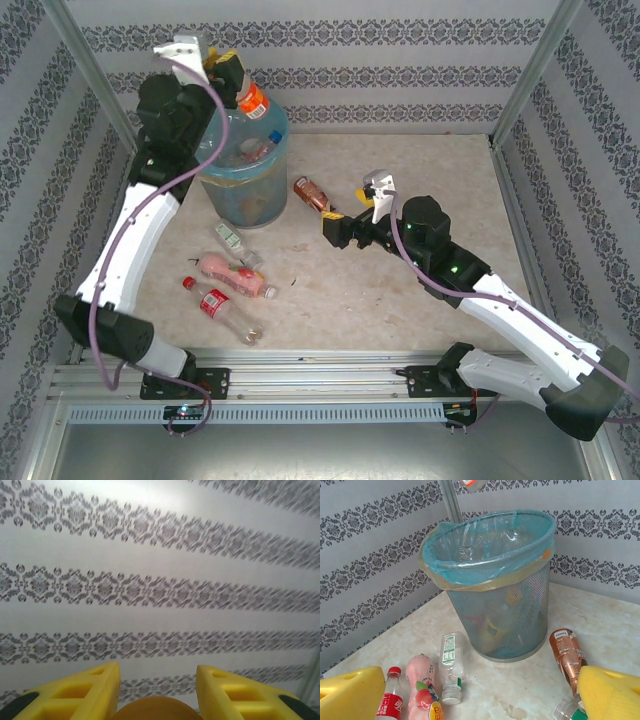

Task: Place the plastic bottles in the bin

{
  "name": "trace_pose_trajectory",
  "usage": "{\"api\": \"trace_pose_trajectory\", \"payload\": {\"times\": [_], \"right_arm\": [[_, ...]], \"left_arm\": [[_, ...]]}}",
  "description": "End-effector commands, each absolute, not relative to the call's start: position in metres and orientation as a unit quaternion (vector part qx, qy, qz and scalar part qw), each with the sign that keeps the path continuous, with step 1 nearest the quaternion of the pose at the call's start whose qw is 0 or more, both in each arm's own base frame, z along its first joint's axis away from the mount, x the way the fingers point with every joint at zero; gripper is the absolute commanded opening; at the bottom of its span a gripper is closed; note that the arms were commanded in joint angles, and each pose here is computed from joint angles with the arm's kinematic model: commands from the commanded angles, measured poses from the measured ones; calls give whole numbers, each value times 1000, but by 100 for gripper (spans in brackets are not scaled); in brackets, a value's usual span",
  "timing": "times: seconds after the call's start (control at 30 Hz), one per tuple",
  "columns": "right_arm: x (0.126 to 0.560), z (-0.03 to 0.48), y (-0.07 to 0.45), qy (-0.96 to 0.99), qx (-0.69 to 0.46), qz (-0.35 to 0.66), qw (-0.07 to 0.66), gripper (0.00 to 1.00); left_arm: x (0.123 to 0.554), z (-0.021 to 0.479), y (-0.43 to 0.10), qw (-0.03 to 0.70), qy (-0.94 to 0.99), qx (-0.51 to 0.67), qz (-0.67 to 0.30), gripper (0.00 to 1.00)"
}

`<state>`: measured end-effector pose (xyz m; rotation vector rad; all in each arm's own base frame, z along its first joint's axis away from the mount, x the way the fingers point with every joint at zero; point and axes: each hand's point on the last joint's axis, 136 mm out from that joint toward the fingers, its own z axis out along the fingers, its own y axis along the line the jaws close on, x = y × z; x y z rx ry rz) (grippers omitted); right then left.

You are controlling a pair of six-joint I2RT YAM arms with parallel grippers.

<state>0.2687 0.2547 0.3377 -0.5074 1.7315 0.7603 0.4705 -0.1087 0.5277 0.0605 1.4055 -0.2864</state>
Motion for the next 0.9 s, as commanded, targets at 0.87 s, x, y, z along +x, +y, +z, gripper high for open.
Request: {"api": "trace_pose_trajectory", "payload": {"times": [0.87], "right_arm": [[271,323,269,740,-256,312,538,98]], "left_arm": [[601,275,-93,593,800,95,-4,0]]}}
